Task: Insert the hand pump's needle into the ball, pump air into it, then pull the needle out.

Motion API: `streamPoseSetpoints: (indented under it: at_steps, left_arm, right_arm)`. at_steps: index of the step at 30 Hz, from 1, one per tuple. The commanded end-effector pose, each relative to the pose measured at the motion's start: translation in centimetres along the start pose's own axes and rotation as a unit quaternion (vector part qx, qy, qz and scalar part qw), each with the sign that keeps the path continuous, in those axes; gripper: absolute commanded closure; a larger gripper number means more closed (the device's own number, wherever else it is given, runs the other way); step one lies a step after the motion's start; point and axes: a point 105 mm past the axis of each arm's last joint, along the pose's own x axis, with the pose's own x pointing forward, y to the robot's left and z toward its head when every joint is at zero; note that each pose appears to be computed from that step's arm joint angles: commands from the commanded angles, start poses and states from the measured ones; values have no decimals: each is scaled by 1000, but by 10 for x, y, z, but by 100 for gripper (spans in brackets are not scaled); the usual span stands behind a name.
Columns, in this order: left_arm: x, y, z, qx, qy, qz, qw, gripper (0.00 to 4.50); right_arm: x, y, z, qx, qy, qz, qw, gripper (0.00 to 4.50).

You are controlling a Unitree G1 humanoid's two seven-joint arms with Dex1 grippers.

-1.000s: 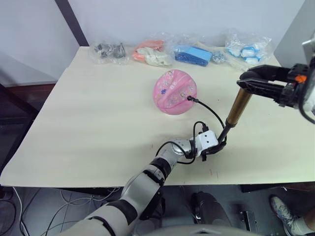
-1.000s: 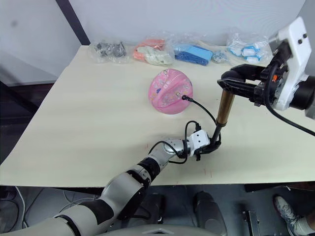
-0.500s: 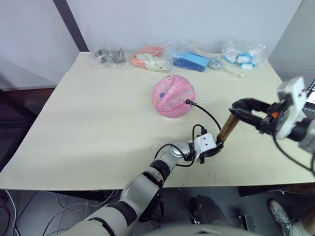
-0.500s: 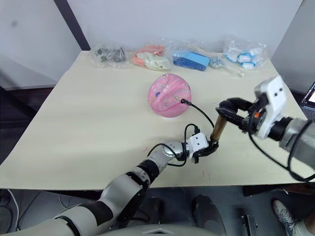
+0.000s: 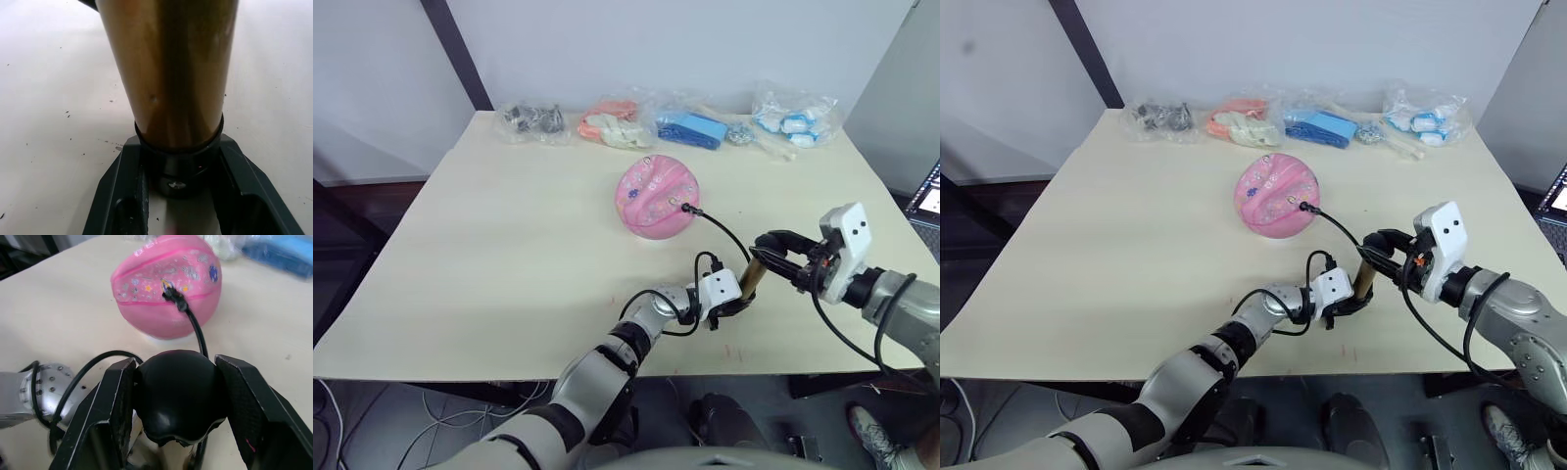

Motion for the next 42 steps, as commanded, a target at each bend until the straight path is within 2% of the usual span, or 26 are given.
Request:
streamPoseSetpoints:
  at_steps: [1,4,7,13,16,20,23,26,28,36,39,42]
  left_arm:
    - [-4,-22,-30,-9,54,-42,998,336]
    - [-4,-22,-31,-9,55,-42,998,336]
    - [-4,-23,-30,-9,55,-43,998,336]
    - [-3,-24,-30,-9,54,-44,998,336]
    - [-3,-24,-31,-10,54,-44,998,336]
    - [-3,-25,-31,-11,54,-45,998,336]
    - [-3,-25,-31,-12,53,-45,997,336]
    - [-3,-25,-31,-12,53,-44,998,336]
    - [-3,-25,-31,-13,54,-43,998,336]
    - [-5,-25,-34,-14,56,-43,997,336]
    - [-5,-25,-34,-15,57,-43,997,336]
    - [-4,-24,-33,-14,57,-44,997,336]
  right_arm:
    - [-26,-6,71,-50,-85,-30,995,244]
    - [-44,3,110,-75,-107,-20,991,244]
    - [-58,11,135,-87,-117,-15,989,244]
    - [-74,17,165,-108,-125,-31,986,244]
    - [-68,17,160,-99,-116,-25,988,244]
    - [-52,7,122,-71,-74,-28,994,244]
    - [-29,-13,35,-1,14,-44,999,244]
    - [-17,-7,-7,28,35,-31,999,244]
    - [-14,-4,-15,23,38,-25,999,244]
    - [15,14,-83,49,93,-4,994,244]
    - [19,16,-93,53,98,-1,994,244]
    - [16,11,-81,42,76,-10,996,244]
